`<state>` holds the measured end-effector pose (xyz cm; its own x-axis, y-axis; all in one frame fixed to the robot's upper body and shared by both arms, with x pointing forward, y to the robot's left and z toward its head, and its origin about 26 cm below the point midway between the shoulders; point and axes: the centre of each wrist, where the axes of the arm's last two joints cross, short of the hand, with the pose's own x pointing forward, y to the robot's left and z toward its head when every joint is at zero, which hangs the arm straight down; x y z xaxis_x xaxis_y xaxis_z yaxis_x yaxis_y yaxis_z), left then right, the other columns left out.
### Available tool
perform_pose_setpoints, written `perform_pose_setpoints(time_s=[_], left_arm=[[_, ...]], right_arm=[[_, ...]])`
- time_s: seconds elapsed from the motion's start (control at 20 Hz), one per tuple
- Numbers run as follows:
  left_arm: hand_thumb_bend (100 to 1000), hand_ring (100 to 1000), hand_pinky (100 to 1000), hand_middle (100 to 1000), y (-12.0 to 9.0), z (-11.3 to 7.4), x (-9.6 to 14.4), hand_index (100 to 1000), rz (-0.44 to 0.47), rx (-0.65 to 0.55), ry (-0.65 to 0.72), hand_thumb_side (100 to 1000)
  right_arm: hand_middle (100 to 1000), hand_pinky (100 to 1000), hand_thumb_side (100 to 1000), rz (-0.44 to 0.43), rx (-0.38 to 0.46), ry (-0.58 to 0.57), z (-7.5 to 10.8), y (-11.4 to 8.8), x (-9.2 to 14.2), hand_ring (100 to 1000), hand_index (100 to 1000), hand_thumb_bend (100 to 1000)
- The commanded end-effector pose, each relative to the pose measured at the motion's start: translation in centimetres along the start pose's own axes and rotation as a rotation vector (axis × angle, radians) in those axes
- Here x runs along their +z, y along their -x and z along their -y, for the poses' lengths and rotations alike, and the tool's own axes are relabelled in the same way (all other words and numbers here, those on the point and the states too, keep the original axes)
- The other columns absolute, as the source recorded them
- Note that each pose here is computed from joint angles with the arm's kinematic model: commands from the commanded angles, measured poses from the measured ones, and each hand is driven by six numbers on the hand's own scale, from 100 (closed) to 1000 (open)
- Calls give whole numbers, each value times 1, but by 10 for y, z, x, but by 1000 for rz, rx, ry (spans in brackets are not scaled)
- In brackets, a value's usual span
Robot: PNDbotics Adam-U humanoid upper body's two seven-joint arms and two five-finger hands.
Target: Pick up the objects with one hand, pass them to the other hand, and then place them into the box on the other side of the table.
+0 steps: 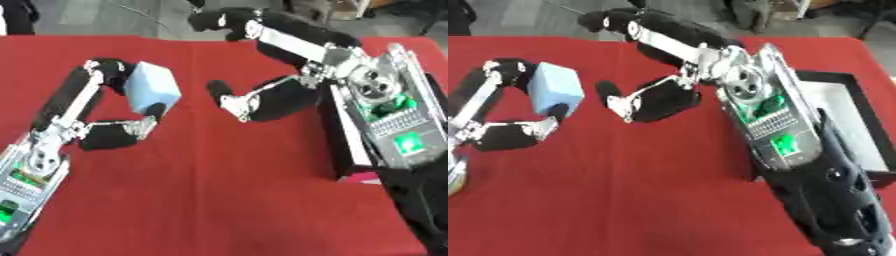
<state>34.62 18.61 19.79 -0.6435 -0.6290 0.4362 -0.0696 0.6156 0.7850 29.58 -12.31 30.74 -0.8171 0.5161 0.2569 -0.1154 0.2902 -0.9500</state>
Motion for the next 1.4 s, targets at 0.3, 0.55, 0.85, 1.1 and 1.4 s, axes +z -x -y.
perform_pose_setpoints(time_s=[0.3, 0.55, 0.85, 1.1, 1.4], left_arm=[[100, 490, 556, 502, -13, 8, 2, 640, 75, -66, -47, 295], [100, 487, 547, 497, -15, 13, 3, 637, 118, -90, -60, 293], [100, 486, 549, 496, -18, 16, 4, 636, 151, -64, -69, 322], [100, 484, 549, 495, -19, 16, 4, 636, 174, -45, -89, 342], [100, 483, 546, 495, -18, 18, 6, 636, 204, -21, -131, 343]], right_arm=[[924, 921, 221, 32, 43, -22, -6, -13, -8, 1000, 961, 100], [914, 912, 196, 20, 77, -42, -13, -13, -14, 1000, 958, 100], [944, 981, 209, 26, 107, -87, -19, -15, -21, 1000, 966, 100], [961, 976, 178, 25, 141, -119, -20, -17, -25, 1000, 973, 100], [902, 903, 182, -17, 171, -118, -19, -14, -27, 1000, 956, 100]])
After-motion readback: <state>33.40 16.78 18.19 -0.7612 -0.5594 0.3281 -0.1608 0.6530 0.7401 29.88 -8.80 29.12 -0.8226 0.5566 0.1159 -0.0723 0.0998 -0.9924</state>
